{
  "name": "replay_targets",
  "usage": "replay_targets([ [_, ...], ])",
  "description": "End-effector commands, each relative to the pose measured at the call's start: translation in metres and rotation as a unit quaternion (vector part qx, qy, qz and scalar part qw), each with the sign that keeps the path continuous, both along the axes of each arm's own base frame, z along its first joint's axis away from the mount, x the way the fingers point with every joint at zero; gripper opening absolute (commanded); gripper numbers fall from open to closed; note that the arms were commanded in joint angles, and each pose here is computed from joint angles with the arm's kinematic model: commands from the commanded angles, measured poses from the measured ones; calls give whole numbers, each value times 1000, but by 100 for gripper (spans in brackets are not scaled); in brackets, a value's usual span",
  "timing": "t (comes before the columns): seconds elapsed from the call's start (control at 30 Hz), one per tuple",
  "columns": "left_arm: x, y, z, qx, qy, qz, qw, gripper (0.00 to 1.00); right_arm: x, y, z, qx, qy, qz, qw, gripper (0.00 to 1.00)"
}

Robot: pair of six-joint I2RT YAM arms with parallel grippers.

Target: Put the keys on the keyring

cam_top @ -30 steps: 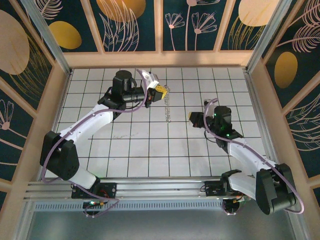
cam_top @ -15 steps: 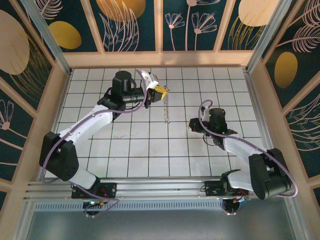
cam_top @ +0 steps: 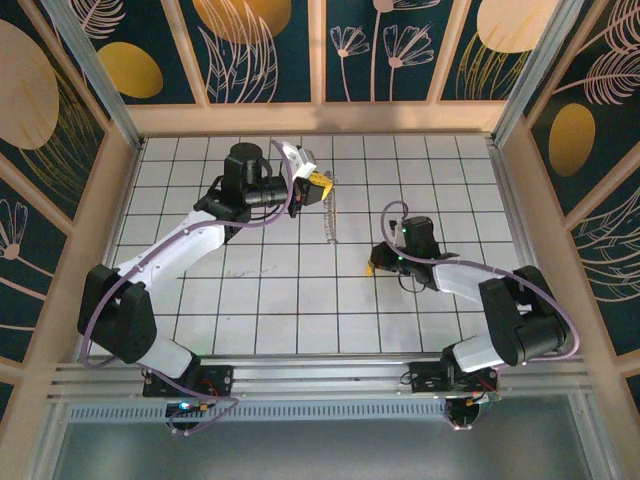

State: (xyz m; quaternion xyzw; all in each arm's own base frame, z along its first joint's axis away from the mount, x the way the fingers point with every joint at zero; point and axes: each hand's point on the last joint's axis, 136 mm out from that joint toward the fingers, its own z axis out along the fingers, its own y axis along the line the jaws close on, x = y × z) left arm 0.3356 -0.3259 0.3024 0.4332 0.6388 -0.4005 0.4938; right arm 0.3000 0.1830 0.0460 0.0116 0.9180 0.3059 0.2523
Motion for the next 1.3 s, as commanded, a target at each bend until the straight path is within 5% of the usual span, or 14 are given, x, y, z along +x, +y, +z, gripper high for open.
replay_targets([
  [0.0,-6,1,21,-20,-27,-2,999,0,5,6,-3,-21,-1,8,1000,0],
  [0.53,-8,2,21,-21,-27,-2,999,0,10,24,-20,-64,20,31,997,1],
  [1.27,-8,1,23,-25,-31,-4,999,0,13,20,0,-73,9,3,997,35],
])
